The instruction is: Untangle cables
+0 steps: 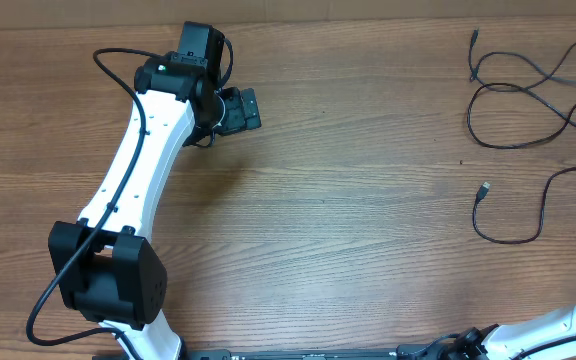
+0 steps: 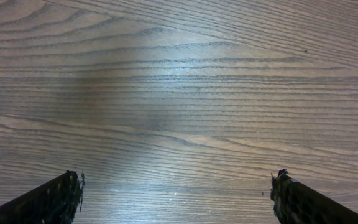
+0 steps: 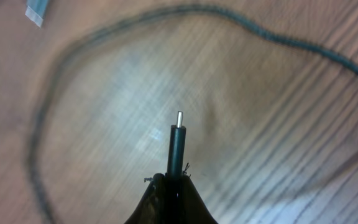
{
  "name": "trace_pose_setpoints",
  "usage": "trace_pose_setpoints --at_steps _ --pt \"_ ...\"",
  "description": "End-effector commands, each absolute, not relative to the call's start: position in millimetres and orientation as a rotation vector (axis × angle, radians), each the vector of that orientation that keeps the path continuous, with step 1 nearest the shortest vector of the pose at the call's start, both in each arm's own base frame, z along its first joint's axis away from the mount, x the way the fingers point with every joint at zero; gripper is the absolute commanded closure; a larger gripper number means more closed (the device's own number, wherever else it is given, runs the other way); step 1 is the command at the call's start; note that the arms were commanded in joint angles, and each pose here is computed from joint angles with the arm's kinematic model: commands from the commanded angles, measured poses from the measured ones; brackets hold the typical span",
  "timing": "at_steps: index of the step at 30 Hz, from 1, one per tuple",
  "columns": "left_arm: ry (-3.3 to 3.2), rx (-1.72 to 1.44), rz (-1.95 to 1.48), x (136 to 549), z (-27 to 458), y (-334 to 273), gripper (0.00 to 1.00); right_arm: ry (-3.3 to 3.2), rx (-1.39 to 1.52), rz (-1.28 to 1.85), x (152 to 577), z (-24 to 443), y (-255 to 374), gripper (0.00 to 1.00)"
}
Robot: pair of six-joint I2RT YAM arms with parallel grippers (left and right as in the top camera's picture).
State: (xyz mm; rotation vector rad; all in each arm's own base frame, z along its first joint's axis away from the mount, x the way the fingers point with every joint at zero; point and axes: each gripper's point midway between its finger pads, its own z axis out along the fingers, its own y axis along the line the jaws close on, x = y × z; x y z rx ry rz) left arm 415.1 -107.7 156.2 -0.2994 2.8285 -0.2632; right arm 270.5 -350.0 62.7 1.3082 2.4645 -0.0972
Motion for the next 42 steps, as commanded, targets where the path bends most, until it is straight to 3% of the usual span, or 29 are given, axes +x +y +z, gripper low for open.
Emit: trace_pose_setpoints --at_steps 1,7,19,23,42 --pt "2.788 -0.288 -0.266 417 171 -107 0.0 2.319 1.37 0.037 294 93 -352 0.96" --pt "2.788 -0.288 -0.266 417 171 -107 0.01 2.089 1.676 0.236 304 99 -342 0.96" --pt "2.788 -0.288 -0.266 417 171 -107 0.01 1.999 1.853 0.302 312 90 -324 0.96" --pt "2.788 -0.288 -0.266 417 171 -107 0.0 1.927 1.999 0.248 306 78 -320 0.96" --pt "2.791 -0.287 -0.275 416 171 -108 0.0 1.963 2.046 -0.039 319 57 -291 0.96"
